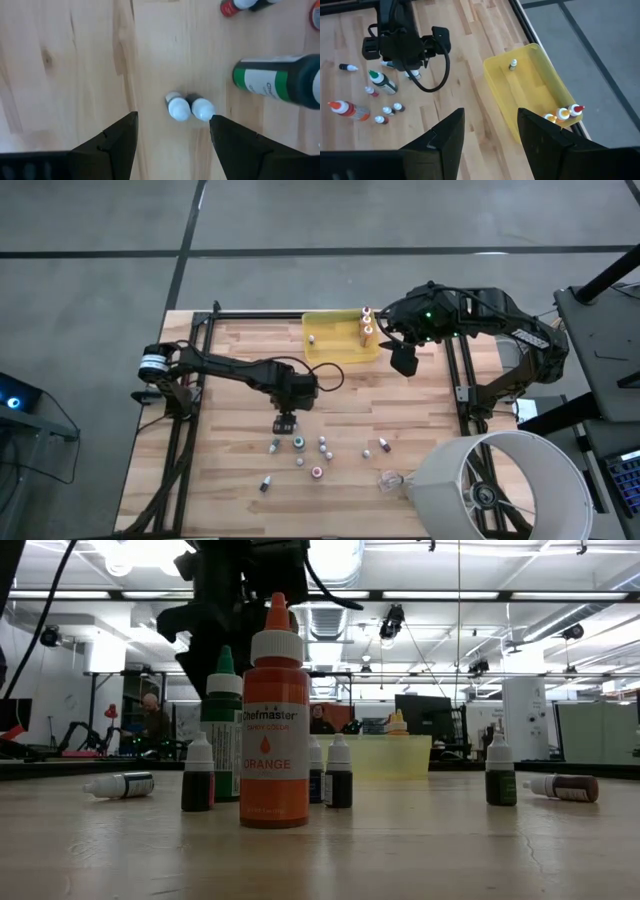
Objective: Pick & Place food coloring
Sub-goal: Put the top small violet food coloring bottle into the yellow bin
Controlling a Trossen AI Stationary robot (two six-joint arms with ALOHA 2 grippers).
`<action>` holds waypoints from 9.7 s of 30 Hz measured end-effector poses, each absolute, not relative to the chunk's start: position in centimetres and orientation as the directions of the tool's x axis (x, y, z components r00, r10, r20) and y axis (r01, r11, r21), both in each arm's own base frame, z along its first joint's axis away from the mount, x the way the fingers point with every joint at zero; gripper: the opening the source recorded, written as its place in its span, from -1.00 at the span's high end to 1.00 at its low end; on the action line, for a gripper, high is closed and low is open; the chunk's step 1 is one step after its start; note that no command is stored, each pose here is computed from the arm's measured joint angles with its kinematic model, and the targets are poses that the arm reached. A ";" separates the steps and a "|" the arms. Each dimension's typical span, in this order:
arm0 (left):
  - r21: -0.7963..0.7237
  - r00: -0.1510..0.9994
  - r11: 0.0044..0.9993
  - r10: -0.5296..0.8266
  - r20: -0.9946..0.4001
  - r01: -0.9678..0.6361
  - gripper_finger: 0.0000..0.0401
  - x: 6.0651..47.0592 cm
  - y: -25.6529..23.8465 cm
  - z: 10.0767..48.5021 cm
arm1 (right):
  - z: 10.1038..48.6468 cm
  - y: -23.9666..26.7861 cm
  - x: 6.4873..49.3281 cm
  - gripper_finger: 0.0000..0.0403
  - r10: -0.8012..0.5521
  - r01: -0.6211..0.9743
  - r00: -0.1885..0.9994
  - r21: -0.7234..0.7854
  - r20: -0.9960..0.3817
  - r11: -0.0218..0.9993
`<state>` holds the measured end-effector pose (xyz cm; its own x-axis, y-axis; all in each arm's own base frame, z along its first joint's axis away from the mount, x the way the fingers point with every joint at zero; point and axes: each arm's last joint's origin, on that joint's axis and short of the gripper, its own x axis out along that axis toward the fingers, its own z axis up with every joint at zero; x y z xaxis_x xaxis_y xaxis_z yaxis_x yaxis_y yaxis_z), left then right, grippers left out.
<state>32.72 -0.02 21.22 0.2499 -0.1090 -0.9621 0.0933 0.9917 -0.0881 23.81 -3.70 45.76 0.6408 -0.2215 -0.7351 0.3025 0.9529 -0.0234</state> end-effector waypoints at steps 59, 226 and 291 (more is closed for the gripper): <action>-0.063 0.294 0.986 -0.106 -0.950 0.155 -0.08 32.8 0.1 19.6 | 45.8 -3.7 23.8 0.14 -0.224 0.306 0.641 -0.023 -0.734 0.952; 0.047 0.374 0.971 0.135 -0.917 -0.235 0.78 37.0 19.7 24.9 | 45.8 -3.8 23.8 0.14 -0.250 0.349 0.640 -0.014 -0.727 0.937; 0.049 0.259 0.991 0.080 -0.962 -0.123 0.78 36.8 21.6 19.5 | 45.8 -4.0 23.8 0.14 -0.325 0.406 0.618 -0.063 -0.716 0.912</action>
